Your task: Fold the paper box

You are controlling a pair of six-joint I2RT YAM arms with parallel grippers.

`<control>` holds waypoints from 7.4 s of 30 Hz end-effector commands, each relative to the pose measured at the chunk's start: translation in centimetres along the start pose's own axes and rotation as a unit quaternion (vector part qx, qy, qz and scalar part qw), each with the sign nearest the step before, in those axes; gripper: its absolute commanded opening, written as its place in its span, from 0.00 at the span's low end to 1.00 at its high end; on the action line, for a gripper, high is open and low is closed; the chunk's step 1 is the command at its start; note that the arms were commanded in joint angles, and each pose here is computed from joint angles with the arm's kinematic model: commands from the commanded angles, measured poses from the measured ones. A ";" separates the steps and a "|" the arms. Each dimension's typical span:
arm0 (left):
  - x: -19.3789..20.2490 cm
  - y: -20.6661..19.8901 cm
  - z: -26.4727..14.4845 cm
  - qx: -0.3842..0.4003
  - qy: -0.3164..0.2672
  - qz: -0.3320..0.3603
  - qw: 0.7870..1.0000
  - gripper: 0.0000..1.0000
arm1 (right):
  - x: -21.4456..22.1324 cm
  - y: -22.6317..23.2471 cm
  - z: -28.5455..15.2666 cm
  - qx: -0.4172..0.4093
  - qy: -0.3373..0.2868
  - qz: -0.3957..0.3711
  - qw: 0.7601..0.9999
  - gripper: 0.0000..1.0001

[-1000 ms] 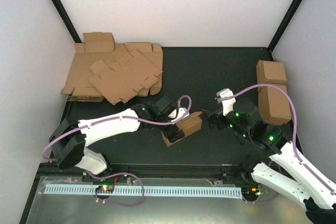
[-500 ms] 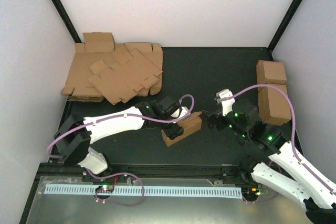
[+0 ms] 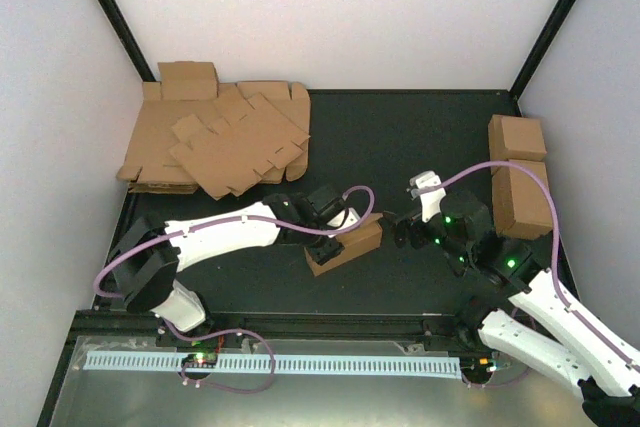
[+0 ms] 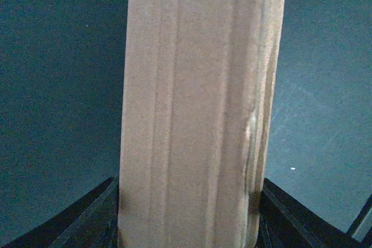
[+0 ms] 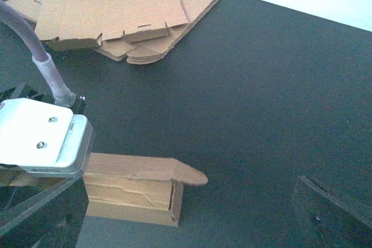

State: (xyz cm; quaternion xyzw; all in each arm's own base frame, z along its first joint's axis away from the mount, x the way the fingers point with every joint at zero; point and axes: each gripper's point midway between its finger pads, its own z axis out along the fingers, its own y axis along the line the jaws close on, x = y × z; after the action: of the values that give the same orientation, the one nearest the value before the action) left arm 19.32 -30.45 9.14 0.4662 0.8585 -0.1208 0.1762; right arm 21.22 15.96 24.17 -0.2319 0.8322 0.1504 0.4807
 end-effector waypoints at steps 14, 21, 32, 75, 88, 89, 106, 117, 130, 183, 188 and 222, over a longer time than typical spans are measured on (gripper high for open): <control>3.6 3.1 -3.2 -0.053 0.018 0.019 0.998 0.56 | 1.5 3.4 3.2 -0.097 -0.037 0.005 0.995 0.97; 4.6 3.5 -3.2 -0.046 0.035 0.028 0.998 0.55 | 2.9 4.4 6.1 -0.115 -0.002 -0.011 0.993 0.91; 4.5 3.0 -3.7 -0.025 0.020 0.032 0.999 0.56 | 5.1 4.8 10.0 -0.115 0.004 -0.045 0.992 0.82; 3.4 2.6 -7.2 -0.029 -0.051 0.037 0.998 0.52 | 2.6 3.7 8.5 -0.074 -0.096 -0.188 0.975 0.68; 3.2 1.7 -7.8 -0.005 -0.071 0.043 0.997 0.52 | 2.3 4.1 8.8 -0.082 -0.102 -0.187 0.974 0.57; 3.2 1.7 -7.8 -0.004 -0.071 0.043 0.997 0.52 | 2.3 4.2 8.8 -0.085 -0.102 -0.190 0.973 0.55; 2.9 1.8 -8.3 -0.011 -0.084 0.043 0.995 0.50 | 3.7 6.2 8.9 -0.145 -0.092 -0.211 0.962 0.53; 3.1 2.1 -8.2 -0.019 -0.081 0.039 0.996 0.50 | 3.9 6.1 7.8 -0.148 -0.103 -0.199 0.963 0.59; 2.9 1.2 -8.5 0.003 -0.090 0.049 0.995 0.49 | 2.4 6.3 9.1 -0.142 -0.105 -0.219 0.960 0.41; 1.4 0.0 -4.4 0.000 -0.108 -0.009 0.994 0.99 | 7.1 8.0 7.9 -0.213 0.079 -0.017 0.974 0.03; 1.1 0.1 -6.4 -0.005 -0.134 -0.023 0.991 0.99 | 7.0 7.9 7.8 -0.212 0.073 -0.018 0.974 0.03; -1.0 -0.3 -8.5 0.011 -0.185 -0.009 0.983 0.99 | 6.5 8.1 8.1 -0.211 0.065 -0.032 0.975 0.02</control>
State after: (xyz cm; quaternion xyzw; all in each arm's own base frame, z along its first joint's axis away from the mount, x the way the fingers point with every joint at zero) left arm 17.73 -27.43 15.52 0.4249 0.8257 -0.2009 0.3120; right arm 19.94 24.51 13.83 -0.3543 0.8172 0.2853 0.3539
